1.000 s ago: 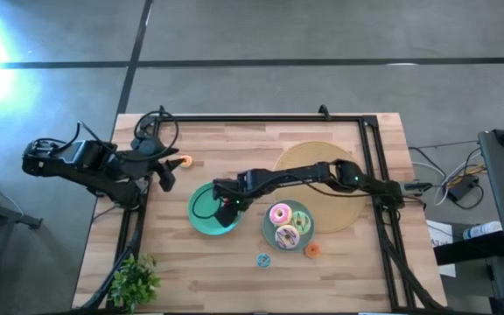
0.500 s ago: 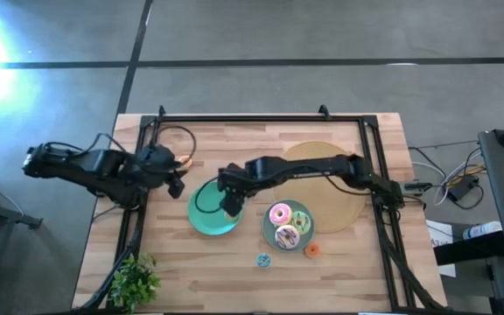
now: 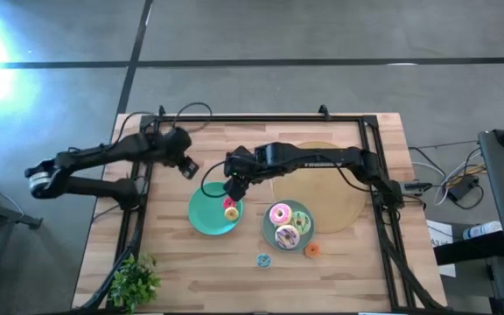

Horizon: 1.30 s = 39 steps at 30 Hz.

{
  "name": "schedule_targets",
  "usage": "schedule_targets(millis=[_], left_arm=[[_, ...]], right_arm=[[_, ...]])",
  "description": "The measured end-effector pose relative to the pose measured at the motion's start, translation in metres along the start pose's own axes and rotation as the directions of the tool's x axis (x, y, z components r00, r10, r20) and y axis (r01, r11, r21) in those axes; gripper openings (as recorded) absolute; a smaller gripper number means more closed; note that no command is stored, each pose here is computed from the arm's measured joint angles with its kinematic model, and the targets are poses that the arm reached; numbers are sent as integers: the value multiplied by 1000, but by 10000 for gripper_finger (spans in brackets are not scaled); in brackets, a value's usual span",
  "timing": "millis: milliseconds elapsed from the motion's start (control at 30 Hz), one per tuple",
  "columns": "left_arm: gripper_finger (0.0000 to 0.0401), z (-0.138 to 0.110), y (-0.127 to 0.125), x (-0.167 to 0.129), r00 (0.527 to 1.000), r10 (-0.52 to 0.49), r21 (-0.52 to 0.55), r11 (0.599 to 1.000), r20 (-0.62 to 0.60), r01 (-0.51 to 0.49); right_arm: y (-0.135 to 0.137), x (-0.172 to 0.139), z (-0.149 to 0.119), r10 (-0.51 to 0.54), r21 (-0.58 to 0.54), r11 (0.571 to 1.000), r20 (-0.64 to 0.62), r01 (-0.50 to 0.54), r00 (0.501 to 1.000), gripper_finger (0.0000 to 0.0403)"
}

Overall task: Pick & Place donuts
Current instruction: Put the small white donut on the green plate

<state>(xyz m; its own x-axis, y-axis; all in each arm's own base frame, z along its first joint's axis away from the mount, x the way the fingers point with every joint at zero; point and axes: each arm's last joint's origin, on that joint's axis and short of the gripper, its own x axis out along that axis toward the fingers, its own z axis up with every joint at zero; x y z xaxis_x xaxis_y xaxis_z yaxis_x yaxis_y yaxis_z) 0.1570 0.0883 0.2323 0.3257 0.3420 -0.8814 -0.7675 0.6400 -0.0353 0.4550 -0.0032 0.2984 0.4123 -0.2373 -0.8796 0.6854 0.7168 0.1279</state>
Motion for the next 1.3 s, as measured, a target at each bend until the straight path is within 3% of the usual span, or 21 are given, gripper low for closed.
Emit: schedule_targets(millis=[267, 667, 1300], left_arm=[[145, 17, 45, 43, 990, -12, -141, 990, -140, -8], [145, 21, 62, 81, 969, 14, -197, 978, -247, -64], [145, 9, 65, 73, 952, -31, -203, 979, -304, -33]], right_arm=[[-10, 3, 9, -16, -73, 997, 6, 17, 1000, 214], [-37, 10, 31, 7, -139, 990, -16, -9, 1000, 214], [-43, 12, 37, 7, -187, 982, -11, -9, 1000, 214]])
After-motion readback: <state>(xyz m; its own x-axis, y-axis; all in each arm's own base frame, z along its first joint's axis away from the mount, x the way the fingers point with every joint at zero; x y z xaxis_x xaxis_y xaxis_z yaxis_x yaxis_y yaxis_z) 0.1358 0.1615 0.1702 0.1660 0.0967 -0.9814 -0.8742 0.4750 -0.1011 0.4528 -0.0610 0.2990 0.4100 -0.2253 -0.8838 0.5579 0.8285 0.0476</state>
